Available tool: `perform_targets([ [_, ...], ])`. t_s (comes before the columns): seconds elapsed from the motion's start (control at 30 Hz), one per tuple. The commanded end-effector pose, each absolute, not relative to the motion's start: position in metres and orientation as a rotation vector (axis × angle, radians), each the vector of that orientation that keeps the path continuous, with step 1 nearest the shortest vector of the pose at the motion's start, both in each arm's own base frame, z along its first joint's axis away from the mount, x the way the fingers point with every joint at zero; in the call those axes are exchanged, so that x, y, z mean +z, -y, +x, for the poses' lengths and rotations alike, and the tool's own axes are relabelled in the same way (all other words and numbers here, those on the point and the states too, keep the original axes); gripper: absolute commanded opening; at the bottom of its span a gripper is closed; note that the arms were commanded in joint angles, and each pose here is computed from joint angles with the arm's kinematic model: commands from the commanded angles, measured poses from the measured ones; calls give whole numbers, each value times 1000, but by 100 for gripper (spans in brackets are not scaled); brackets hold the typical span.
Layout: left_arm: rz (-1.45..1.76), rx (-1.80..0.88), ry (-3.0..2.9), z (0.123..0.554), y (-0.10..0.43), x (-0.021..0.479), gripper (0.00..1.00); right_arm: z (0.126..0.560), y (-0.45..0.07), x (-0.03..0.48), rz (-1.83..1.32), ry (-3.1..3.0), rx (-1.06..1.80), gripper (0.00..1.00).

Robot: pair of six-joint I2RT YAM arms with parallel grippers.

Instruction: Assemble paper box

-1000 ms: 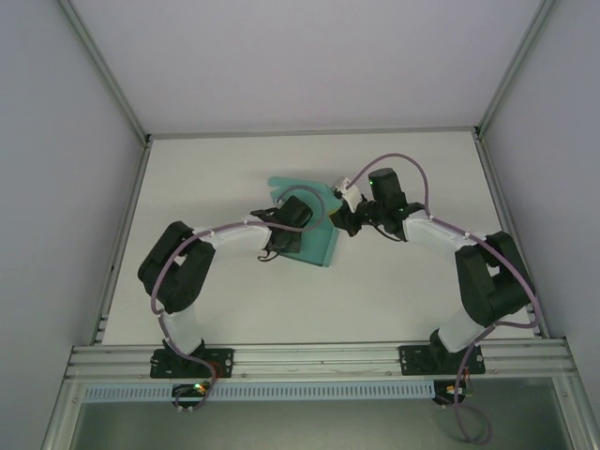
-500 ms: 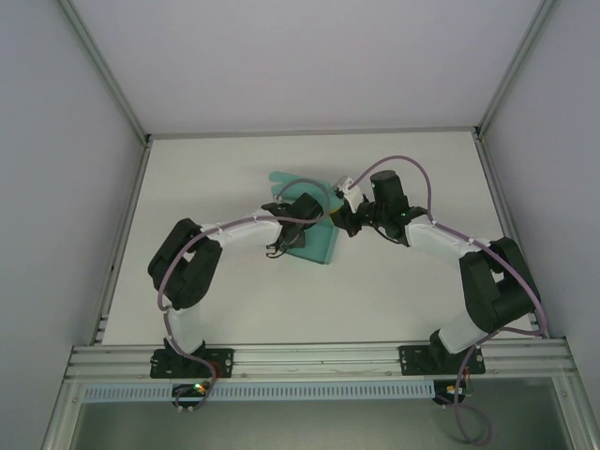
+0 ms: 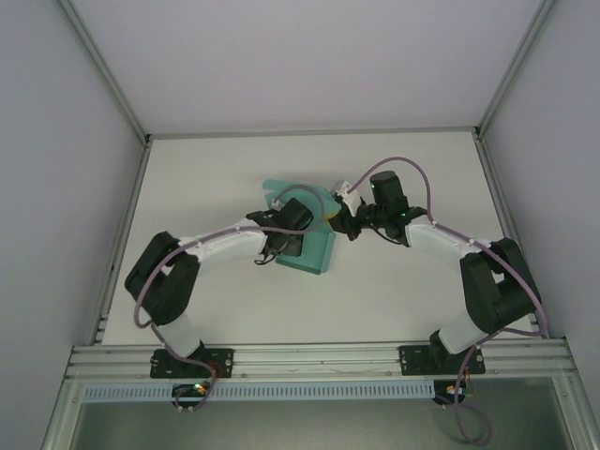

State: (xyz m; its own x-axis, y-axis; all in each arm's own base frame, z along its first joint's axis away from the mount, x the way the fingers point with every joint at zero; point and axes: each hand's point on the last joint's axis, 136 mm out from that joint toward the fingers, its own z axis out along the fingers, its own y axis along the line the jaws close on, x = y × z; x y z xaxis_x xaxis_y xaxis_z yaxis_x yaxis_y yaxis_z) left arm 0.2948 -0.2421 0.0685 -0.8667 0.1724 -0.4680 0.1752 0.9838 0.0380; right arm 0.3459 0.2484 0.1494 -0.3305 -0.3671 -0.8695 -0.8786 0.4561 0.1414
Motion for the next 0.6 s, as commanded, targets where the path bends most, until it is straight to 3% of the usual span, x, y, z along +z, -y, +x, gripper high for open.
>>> perform_targets([
  [0.0, 257, -152, -2615, 289, 249, 88, 82, 345, -256, 150, -1113, -1842, 849, 0],
  [0.07, 234, -156, -2618, 286, 242, 91, 87, 345, -258, 150, -1129, -1830, 863, 0],
  [0.13, 202, -169, -2629, 285, 234, 91, 100, 346, -260, 152, -1133, -1826, 879, 0],
  [0.4, 15, -272, -2582, 279, 185, 106, 100, 344, -276, 141, -1277, -1831, 1014, 3],
  [0.57, -47, -249, -2552, 270, 153, 121, 100, 367, -281, 132, -1290, -1853, 984, 11],
])
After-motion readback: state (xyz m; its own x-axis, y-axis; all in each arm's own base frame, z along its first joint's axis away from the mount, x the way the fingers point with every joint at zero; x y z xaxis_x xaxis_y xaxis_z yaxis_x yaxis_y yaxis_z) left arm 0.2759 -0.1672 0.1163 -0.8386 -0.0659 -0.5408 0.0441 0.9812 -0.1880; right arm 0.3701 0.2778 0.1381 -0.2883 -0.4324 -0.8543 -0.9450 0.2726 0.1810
